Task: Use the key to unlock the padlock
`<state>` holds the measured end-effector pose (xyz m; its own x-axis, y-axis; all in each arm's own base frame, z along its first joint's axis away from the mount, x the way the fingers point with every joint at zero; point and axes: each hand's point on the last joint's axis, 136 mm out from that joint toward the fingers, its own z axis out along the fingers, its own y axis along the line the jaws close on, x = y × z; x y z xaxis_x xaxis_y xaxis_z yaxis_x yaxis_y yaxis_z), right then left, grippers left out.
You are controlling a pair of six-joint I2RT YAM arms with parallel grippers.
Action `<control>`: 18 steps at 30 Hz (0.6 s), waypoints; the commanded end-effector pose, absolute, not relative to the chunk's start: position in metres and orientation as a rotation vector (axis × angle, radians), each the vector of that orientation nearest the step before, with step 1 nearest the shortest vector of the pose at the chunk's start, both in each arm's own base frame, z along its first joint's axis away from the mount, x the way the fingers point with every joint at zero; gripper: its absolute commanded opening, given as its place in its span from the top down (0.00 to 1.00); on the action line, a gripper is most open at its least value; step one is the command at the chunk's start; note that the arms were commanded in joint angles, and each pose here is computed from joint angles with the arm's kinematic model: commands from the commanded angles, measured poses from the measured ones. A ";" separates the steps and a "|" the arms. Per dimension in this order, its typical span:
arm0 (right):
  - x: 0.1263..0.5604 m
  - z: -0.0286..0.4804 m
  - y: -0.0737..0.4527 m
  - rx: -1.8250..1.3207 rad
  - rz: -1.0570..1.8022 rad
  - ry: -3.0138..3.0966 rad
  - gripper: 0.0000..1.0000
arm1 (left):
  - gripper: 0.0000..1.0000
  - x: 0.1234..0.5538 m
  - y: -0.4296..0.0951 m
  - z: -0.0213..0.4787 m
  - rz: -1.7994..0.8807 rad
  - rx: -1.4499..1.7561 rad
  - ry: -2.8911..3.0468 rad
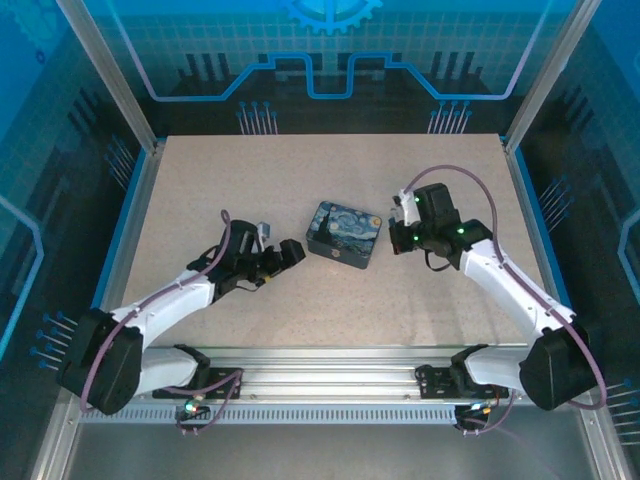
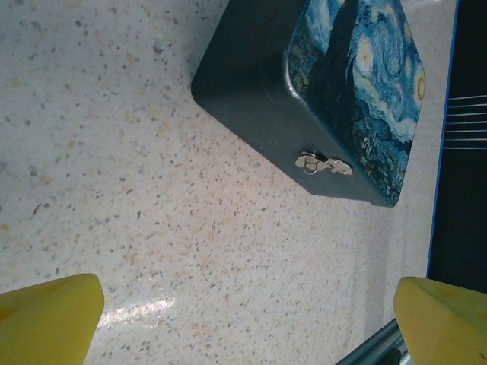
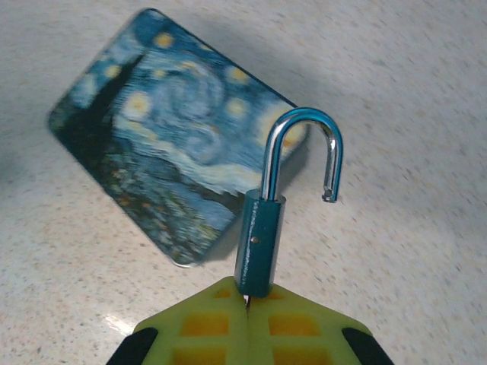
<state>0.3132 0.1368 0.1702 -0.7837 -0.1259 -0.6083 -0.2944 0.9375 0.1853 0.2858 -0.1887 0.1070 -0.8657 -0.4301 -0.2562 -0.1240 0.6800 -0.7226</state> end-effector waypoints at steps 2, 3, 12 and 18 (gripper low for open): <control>0.307 0.149 0.102 -0.092 0.287 2.582 1.00 | 0.01 0.299 -0.187 0.115 -0.979 -0.398 2.474; 0.309 0.145 0.093 -0.040 0.274 2.599 1.00 | 0.01 0.300 -0.188 0.115 -0.976 -0.395 2.477; 0.327 0.108 0.051 0.197 0.159 2.711 1.00 | 0.01 0.307 -0.188 0.119 -0.962 -0.391 2.473; 0.340 0.079 0.047 0.241 0.102 2.803 1.00 | 0.01 0.304 -0.187 0.117 -0.969 -0.402 2.479</control>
